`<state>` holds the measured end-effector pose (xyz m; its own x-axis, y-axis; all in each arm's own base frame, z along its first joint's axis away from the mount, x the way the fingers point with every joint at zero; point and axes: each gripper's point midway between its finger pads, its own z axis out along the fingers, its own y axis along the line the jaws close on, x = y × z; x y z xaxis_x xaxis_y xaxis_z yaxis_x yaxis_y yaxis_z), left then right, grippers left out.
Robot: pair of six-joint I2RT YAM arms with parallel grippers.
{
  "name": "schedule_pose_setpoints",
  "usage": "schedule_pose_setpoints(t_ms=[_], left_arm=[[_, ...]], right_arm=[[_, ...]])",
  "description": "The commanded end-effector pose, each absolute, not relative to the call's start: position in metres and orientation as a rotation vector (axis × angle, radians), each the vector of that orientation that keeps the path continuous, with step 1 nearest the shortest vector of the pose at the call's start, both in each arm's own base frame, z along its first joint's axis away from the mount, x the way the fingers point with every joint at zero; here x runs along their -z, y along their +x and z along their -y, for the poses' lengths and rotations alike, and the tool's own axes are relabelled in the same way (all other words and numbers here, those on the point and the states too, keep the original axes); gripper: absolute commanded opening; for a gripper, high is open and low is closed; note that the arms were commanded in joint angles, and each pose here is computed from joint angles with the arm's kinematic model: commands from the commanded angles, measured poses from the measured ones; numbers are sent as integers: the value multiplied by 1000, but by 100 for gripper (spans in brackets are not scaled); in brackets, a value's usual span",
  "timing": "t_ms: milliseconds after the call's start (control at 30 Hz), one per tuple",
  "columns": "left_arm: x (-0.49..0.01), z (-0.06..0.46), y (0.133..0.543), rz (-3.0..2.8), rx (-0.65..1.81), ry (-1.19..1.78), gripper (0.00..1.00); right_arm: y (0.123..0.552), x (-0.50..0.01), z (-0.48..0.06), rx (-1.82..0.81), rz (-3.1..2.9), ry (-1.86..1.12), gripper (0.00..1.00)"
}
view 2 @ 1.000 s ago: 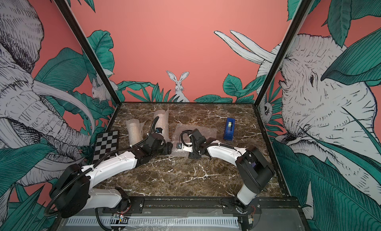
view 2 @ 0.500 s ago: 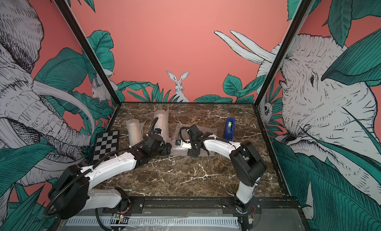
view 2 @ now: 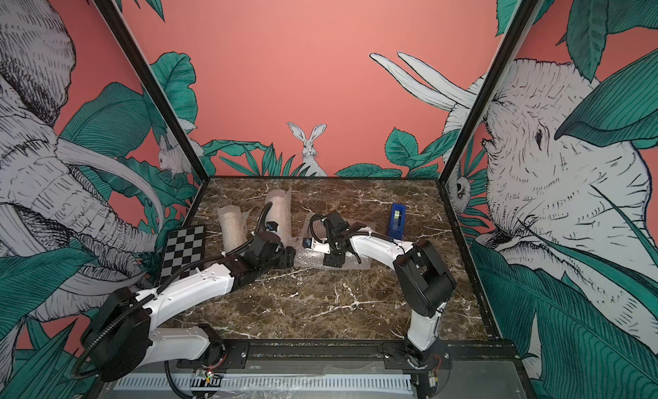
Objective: Wrap vases in bubble wrap
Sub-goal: Wrap the vase in bubble wrap.
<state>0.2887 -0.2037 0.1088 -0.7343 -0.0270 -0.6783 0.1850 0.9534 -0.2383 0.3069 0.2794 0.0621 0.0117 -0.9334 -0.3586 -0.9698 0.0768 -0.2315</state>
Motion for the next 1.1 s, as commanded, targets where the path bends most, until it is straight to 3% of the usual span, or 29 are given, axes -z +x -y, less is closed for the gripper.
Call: schedule_pose_setpoints(t_ms=[0,400,767,1067], left_arm=[[-115,204,288,-2365,397,98,80],[-116,220,283,-2383,502,88,80],[-112,247,294,-2390,596,79,81],[-114,252,315,-2385,634,58,89]], right_arm=[[257,-37,-259,-262,-2168,-1898,62],[254,-34,-250,-178,-2562,-1366,59],[248,-33,-280,-497,-2800,-762,56],[256,-33,-287,-699,-2776,-424,55]])
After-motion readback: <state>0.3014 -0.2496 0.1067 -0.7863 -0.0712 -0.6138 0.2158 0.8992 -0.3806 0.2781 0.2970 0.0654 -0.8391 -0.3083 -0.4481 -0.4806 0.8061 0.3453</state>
